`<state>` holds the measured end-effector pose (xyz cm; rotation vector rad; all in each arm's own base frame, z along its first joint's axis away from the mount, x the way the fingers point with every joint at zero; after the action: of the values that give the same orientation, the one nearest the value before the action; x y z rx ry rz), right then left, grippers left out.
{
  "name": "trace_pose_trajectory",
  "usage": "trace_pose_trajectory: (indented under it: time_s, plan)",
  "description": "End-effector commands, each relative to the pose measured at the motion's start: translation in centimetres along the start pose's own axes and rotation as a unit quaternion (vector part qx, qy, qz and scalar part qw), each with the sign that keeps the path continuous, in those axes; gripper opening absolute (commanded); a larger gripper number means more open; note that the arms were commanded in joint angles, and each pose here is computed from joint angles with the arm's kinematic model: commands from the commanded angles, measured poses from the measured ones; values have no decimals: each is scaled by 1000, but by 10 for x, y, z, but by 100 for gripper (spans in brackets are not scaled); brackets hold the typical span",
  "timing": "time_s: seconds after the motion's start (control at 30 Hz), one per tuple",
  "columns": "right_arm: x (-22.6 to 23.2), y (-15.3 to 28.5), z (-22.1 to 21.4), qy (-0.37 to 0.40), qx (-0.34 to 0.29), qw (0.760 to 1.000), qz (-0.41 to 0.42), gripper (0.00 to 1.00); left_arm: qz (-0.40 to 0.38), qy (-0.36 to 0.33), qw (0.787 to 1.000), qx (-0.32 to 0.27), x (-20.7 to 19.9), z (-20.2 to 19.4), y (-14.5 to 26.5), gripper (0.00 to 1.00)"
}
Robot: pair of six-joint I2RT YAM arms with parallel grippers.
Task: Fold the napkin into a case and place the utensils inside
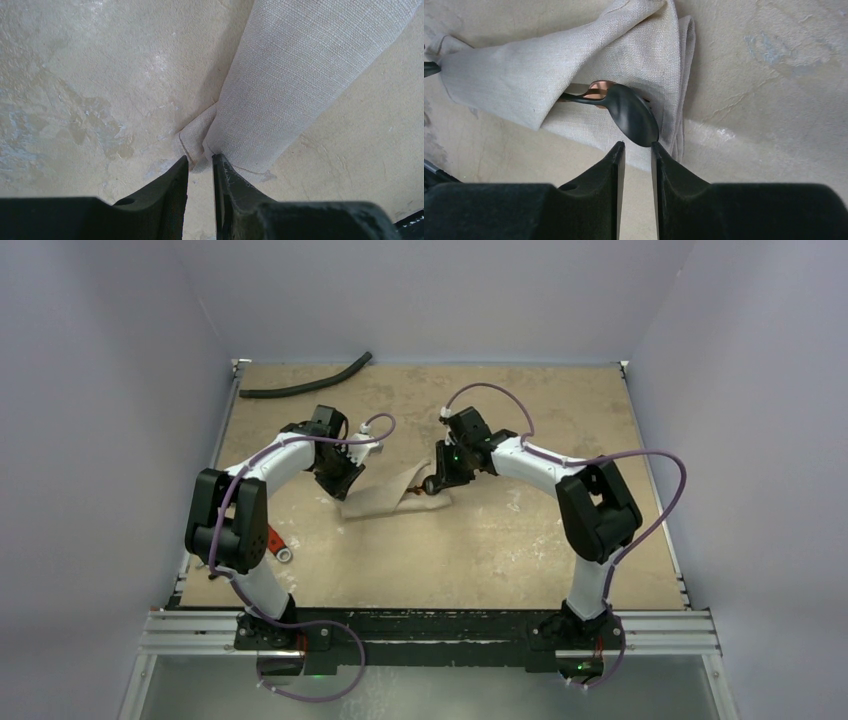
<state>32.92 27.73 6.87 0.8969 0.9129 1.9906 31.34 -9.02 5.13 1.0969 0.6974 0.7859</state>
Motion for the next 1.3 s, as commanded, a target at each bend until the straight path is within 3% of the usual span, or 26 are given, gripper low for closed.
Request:
trace_pose_trajectory:
  time_s: [0.0,0.57,0.63,0.87,0.9,0.93,1.0,1.17,1.27]
  plan:
    - [5,1,20,8,-24,1000,-7,27,3,-15,1000,-19,-2,8,9,24]
    - [28,-2,29,28,-23,999,22,28,0,-14,1000,-21,-3,10,10,24]
    - [32,10,31,25,-23,999,28,36,1,-13,1000,-21,-3,13,12,26]
    - [2,59,57,20,-89,996,-14,90,20,-1,998,-53,3,37,47,55]
    - [-5,65,59,17,-96,995,-19,95,23,2,998,-58,4,42,55,72]
    - [-12,71,60,12,-102,994,-25,98,27,3,998,-63,6,46,62,81]
    - [-31,86,66,-3,-122,992,-43,99,37,6,997,-74,11,55,76,87]
    - [-118,128,74,-90,-198,963,-159,99,74,44,987,-135,44,83,106,88]
    - [-182,161,69,-143,-275,918,-248,99,81,90,982,-148,65,87,99,70]
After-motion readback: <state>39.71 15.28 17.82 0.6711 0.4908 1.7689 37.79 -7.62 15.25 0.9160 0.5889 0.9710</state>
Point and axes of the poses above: each gripper's point midway between its finger pads, its own y axis back along the fingers, its own x axis along the line the jaws close on, z = x × y, the point moved 1 cm from there along y, back along the fingers, and after that the axes turned 14 degrees about y, right-handed, at the moved point
